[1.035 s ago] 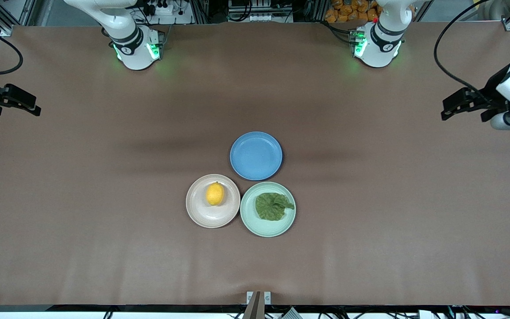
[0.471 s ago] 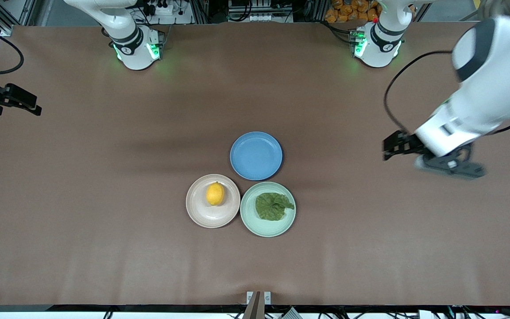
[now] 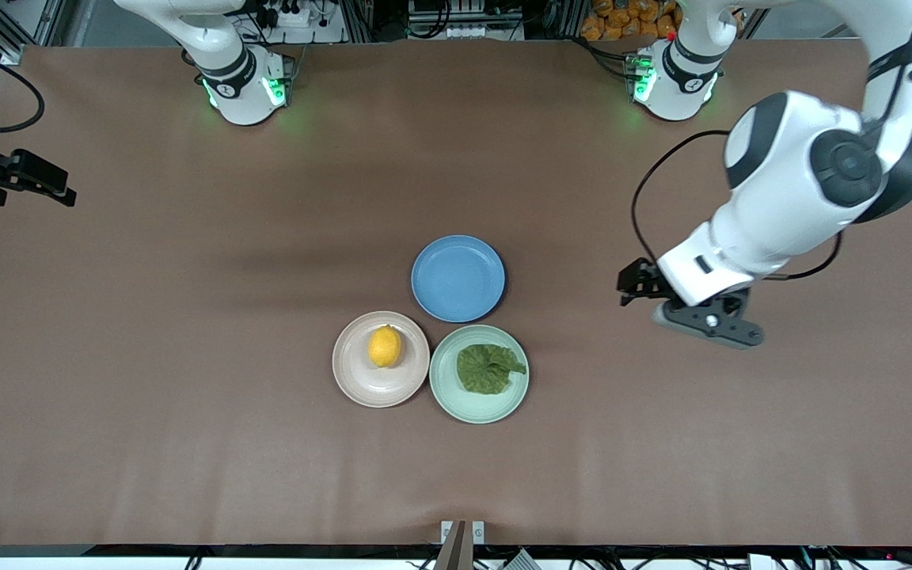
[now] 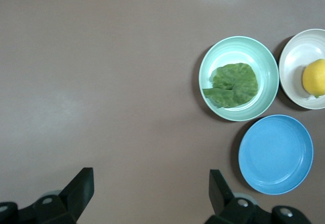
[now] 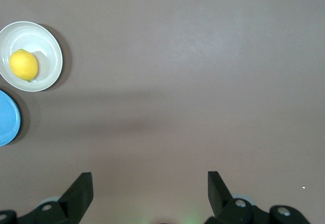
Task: Pick lemon and lettuce from plates
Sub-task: 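Reach the left gripper to the lettuce while the right gripper reaches the lemon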
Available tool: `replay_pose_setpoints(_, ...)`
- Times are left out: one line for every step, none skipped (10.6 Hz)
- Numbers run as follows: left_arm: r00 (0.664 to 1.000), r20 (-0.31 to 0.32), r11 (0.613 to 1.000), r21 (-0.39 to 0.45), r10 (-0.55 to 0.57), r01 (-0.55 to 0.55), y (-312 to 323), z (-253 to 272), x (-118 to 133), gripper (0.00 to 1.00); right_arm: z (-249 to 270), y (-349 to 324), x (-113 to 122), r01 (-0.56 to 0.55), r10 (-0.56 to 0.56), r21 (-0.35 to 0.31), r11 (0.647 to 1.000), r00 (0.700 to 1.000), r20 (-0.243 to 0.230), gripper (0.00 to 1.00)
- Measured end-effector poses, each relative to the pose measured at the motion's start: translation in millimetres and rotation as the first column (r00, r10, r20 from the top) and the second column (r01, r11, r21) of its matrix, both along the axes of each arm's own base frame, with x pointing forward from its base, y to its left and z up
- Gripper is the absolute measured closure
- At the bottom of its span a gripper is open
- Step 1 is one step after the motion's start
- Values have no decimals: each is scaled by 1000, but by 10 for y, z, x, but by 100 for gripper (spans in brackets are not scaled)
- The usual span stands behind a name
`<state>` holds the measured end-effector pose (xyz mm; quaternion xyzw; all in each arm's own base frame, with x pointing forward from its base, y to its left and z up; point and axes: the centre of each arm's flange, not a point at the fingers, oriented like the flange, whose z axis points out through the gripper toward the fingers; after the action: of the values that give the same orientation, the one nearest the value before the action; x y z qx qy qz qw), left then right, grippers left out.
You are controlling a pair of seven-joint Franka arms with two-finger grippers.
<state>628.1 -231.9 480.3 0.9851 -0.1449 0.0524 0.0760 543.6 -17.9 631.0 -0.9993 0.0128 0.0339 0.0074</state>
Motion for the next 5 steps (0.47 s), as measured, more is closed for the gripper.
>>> replay_pose_setpoints(1000, 6, 1000, -7, -10, 10, -92, -84, 15, 0, -1, 11, 0, -2, 2, 0, 1000, 1000, 0, 0)
replay_pose_setpoints(999, 25, 1000, -19, -21, 22, -204, -155, 34, 0, -4, 42, 1, -8, 8, 0, 1000, 1000, -1, 0)
replay_pose_setpoints(998, 56, 999, -37, -36, 38, -362, -227, 46, 0, -11, 108, -1, -18, 18, 1, 1000, 1000, -5, 0)
replay_pose_setpoints(994, 95, 997, -58, -53, 58, -558, -318, 55, 0, -17, 205, -1, -22, 22, 0, 1000, 1000, -7, 0)
replay_pose_setpoints(989, 127, 994, -72, -73, 83, -761, -454, 52, 0, -23, 321, -2, -16, 16, -2, 1000, 1000, -8, 0)
